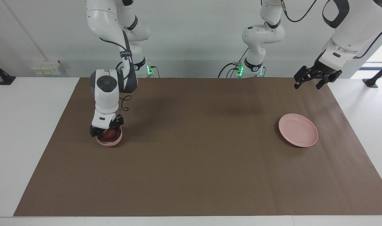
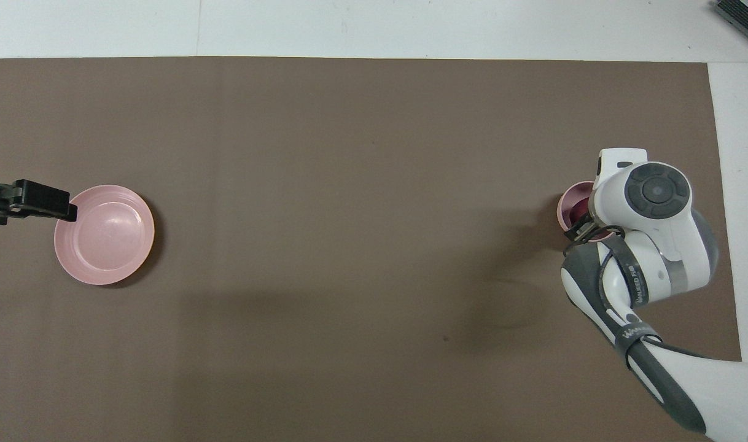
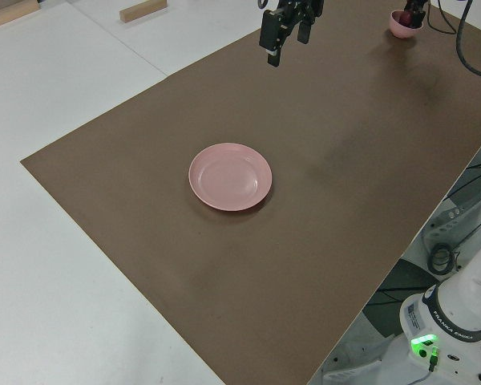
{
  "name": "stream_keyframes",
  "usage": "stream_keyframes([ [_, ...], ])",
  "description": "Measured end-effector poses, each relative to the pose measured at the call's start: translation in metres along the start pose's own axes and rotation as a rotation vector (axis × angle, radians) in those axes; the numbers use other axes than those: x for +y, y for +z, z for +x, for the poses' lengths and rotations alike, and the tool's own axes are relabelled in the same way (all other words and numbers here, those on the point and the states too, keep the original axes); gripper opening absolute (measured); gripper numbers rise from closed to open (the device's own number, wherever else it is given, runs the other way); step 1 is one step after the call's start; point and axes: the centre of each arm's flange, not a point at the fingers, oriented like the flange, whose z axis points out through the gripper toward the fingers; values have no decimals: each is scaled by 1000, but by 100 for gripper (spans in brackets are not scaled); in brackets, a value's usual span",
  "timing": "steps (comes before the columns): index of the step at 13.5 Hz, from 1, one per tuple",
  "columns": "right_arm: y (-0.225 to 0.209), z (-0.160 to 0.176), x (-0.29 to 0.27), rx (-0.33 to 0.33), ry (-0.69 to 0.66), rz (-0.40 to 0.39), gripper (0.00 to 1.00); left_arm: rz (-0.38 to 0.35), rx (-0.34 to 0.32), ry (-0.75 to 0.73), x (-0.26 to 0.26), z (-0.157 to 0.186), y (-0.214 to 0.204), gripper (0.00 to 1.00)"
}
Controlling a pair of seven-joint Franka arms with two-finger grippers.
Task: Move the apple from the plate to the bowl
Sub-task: 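Lower the apple into the pink bowl while the left gripper retracts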
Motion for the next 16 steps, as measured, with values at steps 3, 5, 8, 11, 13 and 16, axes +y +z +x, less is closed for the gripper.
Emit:
stream_keyframes([
  [3,0,0,0,1,8,-1,100,42,15,27,4,1,-7,100],
  [5,-3,1,1,5,32,-4,100,49,25,31,3,1,-12,100],
  [8,-15,7,6,31,89,4,100,49,25,41,0,1,-13,100],
  [11,-34,7,11,51,156,57,100,49,16,67,0,0,-13,100],
  [13,-52,5,15,64,195,89,100,48,-15,70,0,-4,-11,100],
  [16,-87,-1,23,132,304,160,100,46,-69,70,0,-12,-16,100],
])
